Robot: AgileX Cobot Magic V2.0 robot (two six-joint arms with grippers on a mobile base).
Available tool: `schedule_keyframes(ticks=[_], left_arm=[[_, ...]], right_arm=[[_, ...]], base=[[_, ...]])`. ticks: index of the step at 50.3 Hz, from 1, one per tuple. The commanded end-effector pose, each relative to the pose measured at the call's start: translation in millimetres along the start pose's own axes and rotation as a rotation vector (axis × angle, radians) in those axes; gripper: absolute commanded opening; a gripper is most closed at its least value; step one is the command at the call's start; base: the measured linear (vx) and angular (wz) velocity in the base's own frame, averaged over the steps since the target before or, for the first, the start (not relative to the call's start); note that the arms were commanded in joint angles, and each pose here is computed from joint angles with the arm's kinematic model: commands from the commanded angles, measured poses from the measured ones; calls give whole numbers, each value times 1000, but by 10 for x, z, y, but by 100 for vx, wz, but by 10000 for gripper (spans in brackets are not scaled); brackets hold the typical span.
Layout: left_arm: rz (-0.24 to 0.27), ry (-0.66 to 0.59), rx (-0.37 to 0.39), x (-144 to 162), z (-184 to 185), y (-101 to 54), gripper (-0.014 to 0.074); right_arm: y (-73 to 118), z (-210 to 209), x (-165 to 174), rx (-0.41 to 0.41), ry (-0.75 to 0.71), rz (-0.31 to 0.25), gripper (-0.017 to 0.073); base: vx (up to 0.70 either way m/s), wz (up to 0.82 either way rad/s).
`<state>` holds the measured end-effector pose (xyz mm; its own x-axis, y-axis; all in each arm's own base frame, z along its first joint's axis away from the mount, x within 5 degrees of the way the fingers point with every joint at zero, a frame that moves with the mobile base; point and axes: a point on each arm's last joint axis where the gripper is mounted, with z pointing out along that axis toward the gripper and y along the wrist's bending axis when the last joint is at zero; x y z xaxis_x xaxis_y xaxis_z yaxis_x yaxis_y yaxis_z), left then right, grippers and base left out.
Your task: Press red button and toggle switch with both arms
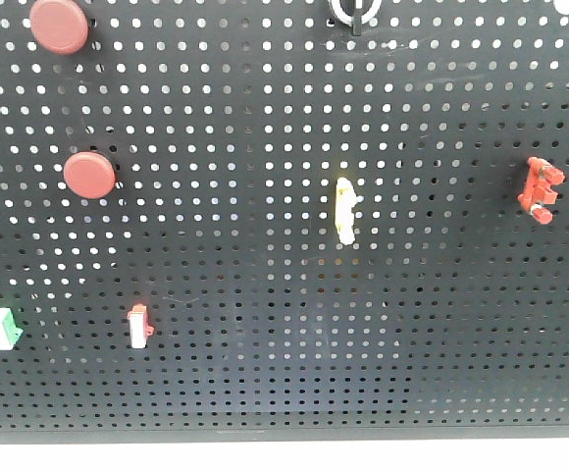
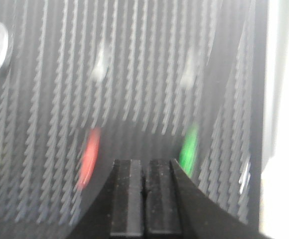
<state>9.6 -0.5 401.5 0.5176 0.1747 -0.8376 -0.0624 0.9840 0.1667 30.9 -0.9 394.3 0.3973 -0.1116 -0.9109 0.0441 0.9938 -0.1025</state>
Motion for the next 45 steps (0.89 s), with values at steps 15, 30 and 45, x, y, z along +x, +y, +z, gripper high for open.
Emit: schedule_keyframes(ticks=[15, 30, 45], left_arm=[[63, 199, 20, -119, 942, 49, 2], [-62, 68, 109, 17, 1377, -127, 2], [-143, 73, 280, -69, 1896, -490, 2]], right_arm=[[18, 922, -114, -31, 93, -23, -3], [66, 1123, -94, -65, -13, 5, -3], [67, 1126, -91, -65, -12, 5, -3]], base=[[0, 0], [0, 0], [0, 0]])
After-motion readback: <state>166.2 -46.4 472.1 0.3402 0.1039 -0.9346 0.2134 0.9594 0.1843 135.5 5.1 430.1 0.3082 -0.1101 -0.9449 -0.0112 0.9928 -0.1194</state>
